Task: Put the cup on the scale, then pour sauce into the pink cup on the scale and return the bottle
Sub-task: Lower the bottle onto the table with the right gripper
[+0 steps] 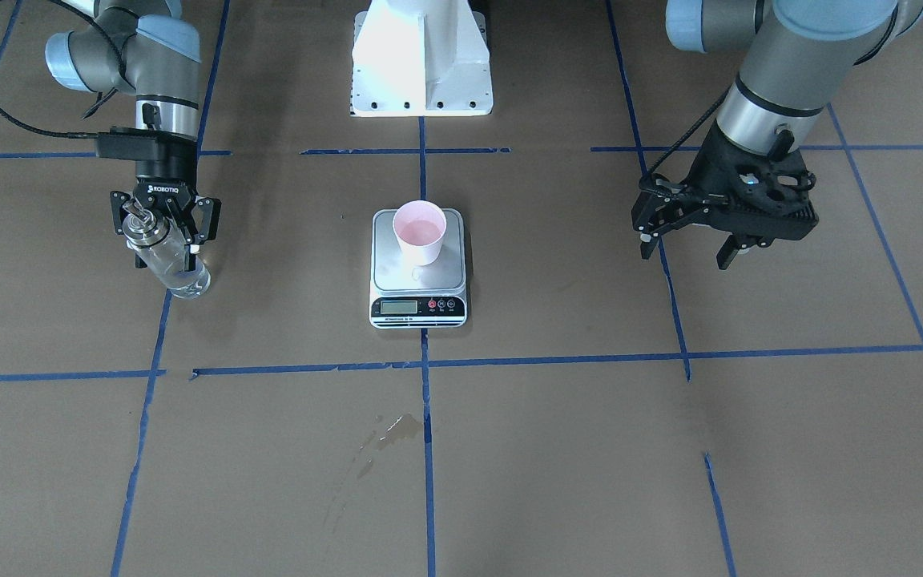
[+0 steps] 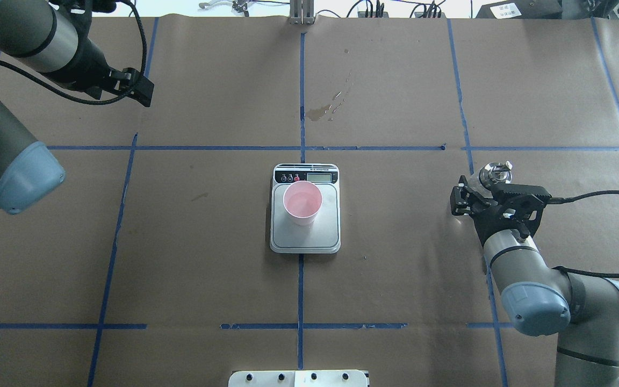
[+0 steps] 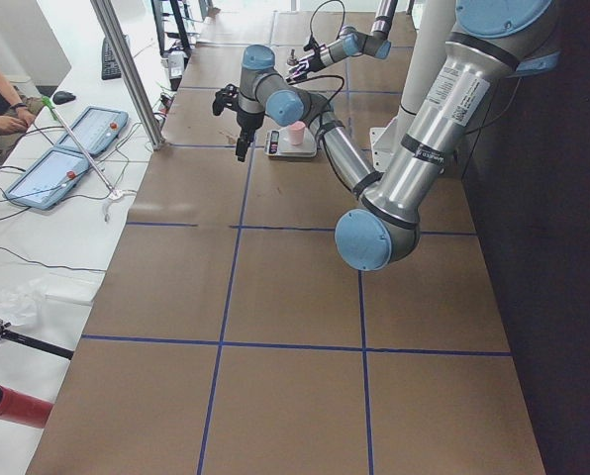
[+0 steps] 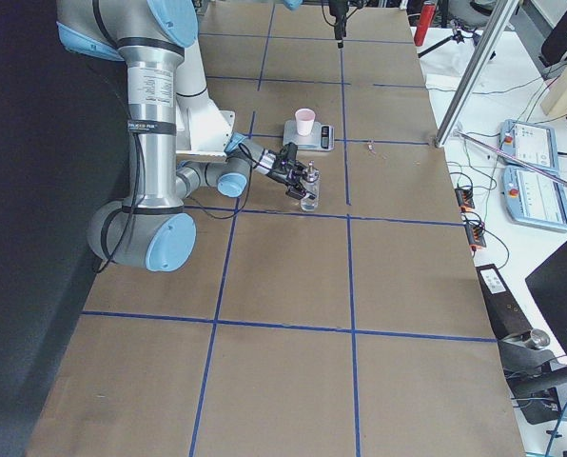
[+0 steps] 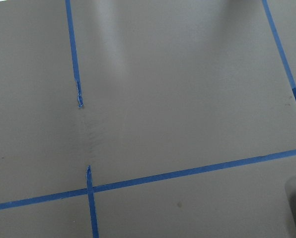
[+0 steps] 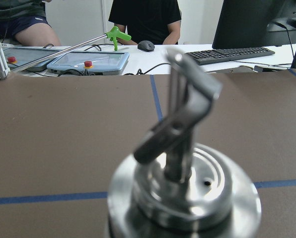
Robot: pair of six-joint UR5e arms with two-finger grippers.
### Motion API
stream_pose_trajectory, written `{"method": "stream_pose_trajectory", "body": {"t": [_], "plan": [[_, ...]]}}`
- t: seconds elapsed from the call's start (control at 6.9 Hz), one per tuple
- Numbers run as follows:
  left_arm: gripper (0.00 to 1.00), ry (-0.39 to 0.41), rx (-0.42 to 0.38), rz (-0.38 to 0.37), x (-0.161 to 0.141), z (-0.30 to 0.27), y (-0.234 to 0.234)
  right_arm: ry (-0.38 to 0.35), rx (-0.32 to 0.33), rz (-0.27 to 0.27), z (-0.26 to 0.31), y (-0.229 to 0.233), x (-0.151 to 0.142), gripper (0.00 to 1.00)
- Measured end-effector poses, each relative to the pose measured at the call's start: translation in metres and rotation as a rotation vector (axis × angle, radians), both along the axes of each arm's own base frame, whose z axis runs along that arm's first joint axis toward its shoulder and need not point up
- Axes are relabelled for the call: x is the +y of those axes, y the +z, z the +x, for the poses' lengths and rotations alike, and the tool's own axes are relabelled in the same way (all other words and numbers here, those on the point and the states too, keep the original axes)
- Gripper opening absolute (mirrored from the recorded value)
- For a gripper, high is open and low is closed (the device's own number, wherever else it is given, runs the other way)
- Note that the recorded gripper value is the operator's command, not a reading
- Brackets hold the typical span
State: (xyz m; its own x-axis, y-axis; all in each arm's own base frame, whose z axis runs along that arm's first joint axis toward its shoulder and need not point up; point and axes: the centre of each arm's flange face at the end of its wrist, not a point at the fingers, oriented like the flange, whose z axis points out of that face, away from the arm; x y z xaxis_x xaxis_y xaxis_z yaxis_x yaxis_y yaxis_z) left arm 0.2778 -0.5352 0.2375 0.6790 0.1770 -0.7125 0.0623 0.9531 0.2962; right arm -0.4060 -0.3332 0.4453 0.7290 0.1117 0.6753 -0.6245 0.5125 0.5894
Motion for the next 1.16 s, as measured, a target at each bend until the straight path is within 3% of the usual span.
{"method": "stream_pose_trajectory", "body": {"t": [0.72,1.16], "plan": [[0.94,-0.006,0.001,0.002,-0.002,-0.004,-0.001,-0.021,-0.008,0.003,0.001,-0.004,0.011,1.0],[0.94,-0.015,-0.002,0.006,-0.005,-0.01,-0.001,-0.079,-0.003,0.003,0.033,-0.006,0.047,1.0]]}}
